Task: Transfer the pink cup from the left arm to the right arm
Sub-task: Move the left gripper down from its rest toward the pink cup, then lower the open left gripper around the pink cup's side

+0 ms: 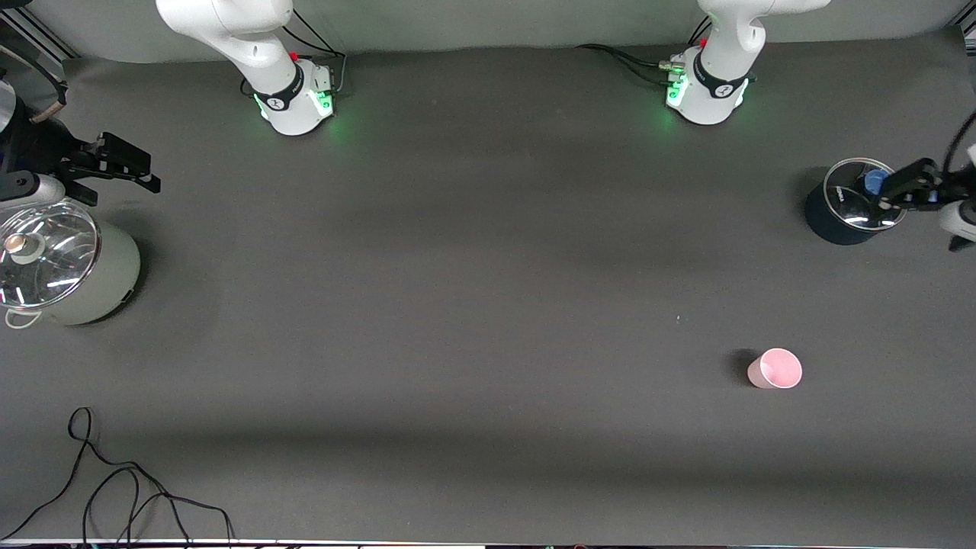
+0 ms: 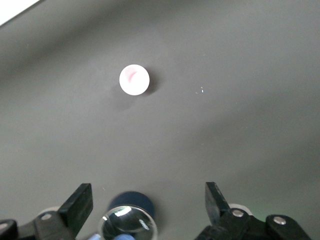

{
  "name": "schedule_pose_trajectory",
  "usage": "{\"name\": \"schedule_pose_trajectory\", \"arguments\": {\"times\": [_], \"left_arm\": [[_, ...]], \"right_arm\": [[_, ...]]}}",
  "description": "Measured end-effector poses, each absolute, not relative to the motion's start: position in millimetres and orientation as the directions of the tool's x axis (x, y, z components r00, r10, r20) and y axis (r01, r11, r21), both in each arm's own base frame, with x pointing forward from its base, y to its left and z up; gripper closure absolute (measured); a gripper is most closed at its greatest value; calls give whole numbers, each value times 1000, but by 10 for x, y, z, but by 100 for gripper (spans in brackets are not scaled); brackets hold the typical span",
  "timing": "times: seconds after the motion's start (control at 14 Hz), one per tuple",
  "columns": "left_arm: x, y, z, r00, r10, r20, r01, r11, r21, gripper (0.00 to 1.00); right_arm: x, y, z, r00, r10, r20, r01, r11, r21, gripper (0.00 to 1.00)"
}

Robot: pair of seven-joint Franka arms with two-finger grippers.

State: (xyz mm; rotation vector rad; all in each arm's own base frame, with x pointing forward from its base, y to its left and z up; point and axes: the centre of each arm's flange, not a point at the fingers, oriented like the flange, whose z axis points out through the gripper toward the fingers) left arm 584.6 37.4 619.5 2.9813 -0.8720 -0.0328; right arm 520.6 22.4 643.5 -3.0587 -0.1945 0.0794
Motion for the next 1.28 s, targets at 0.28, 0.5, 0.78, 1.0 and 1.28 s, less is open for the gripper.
{"name": "schedule_pose_trajectory", "arguments": {"times": [0.28, 0.5, 0.78, 1.0, 1.28], "left_arm": [[6017, 995, 5820, 762, -643, 70, -645, -748, 154, 0], [6140, 1375, 5542, 696, -697, 172, -717, -661, 222, 0], [6312, 1817, 4942, 616, -711, 339, -787, -539, 299, 0], [6440, 2085, 4370, 538, -697, 474, -843, -442, 307, 0], [6546, 2340, 3602, 418, -666, 618, -907, -335, 254, 0]], "right_arm": [[5203, 225, 6432, 990, 129, -50, 125, -989, -79, 0], [5194, 225, 6425, 990, 129, -58, 124, -989, -80, 0], [5191, 224, 6422, 990, 129, -61, 124, -989, -80, 0], [5192, 210, 6424, 990, 126, -61, 121, -989, -80, 0], [5193, 178, 6430, 991, 120, -59, 116, -990, -81, 0]]}}
